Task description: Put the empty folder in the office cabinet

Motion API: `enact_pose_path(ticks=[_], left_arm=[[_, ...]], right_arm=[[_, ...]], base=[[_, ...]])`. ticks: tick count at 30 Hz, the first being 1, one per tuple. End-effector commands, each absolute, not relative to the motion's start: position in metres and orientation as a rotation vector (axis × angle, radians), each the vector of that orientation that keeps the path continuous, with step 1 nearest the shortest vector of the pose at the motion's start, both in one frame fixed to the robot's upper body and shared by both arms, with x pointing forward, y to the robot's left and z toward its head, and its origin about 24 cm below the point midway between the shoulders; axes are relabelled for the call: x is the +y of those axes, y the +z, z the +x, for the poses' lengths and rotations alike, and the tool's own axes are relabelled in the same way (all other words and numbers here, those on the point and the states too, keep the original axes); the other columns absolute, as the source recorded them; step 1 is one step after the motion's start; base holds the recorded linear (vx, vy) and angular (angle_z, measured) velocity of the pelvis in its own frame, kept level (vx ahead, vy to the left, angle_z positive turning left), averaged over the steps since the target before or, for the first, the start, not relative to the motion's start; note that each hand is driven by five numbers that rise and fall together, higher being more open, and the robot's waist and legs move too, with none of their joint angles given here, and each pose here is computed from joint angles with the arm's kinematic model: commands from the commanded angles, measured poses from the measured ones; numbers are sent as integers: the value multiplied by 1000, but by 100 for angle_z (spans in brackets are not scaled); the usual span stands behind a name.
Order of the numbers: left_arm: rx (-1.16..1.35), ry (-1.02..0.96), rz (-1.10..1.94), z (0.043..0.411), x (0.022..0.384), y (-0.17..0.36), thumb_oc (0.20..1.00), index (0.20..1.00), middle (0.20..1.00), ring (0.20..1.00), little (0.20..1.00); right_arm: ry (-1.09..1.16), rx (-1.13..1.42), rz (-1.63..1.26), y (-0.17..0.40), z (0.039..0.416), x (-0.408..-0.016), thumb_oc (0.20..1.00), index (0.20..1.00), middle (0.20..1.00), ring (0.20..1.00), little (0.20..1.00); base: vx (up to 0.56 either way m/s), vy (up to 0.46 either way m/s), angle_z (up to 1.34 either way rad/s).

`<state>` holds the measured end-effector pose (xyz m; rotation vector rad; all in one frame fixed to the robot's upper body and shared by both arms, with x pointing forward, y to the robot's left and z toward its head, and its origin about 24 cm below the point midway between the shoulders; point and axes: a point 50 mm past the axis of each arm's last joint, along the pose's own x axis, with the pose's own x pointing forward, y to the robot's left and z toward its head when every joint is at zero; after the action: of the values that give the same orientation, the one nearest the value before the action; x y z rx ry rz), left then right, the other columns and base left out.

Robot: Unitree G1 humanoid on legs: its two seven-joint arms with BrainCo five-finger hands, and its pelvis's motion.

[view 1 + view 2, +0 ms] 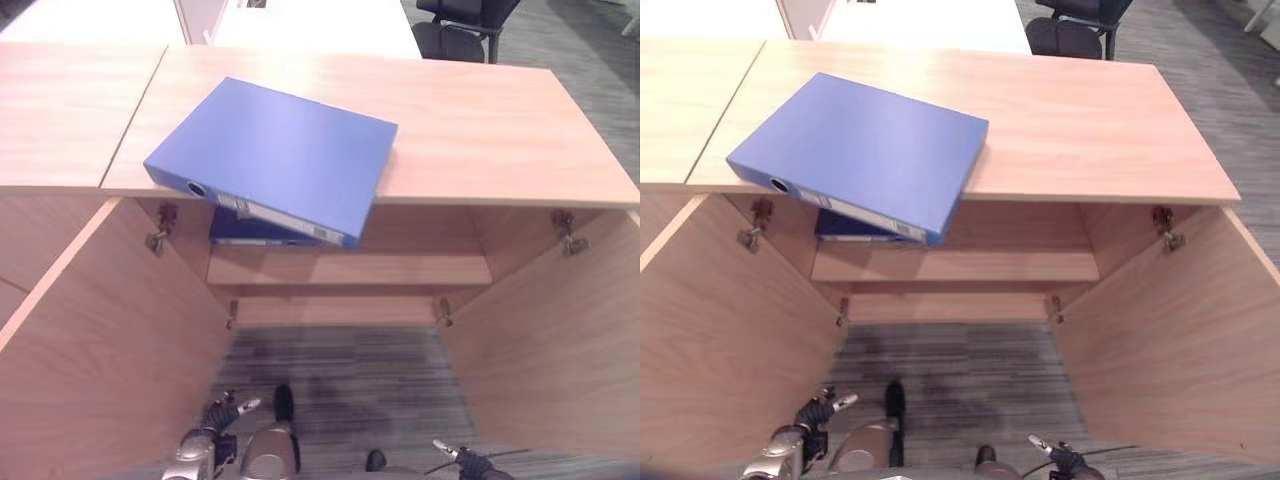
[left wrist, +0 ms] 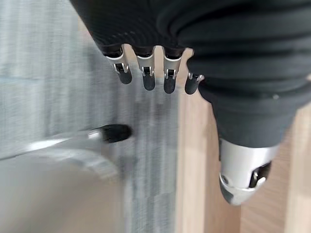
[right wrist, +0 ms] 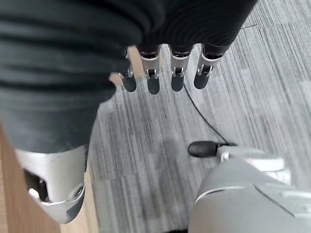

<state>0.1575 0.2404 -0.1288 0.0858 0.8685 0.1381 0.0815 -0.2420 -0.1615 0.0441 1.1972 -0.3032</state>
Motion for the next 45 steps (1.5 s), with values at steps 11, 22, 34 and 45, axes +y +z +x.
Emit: enact_pose_path(ticks=[11, 22, 34, 45], left_arm=[[679, 112, 119, 197, 238, -102, 1000, 1000, 1000, 1000, 1000], [687, 109, 116, 193, 236, -104, 1000, 1000, 1000, 1000, 1000], [728, 117, 65, 181, 226, -114, 1000, 1000, 1000, 1000, 1000], [637, 87, 48, 193, 218, -101, 1000, 1000, 1000, 1000, 1000]], right_arm=[[-293, 1068, -3, -147, 122, -253, 1000, 1000, 1000, 1000, 1000], [-305, 1112, -24, -149, 107, -260, 1000, 1000, 1000, 1000, 1000], [-311, 1123, -73, -147, 99, -273, 1000, 1000, 1000, 1000, 1000], [-338, 1132, -117, -142, 95, -290, 1000, 1000, 1000, 1000, 1000]], base=[[119, 119, -1], [73, -146, 24], [-18, -181, 9], [-115, -147, 17]])
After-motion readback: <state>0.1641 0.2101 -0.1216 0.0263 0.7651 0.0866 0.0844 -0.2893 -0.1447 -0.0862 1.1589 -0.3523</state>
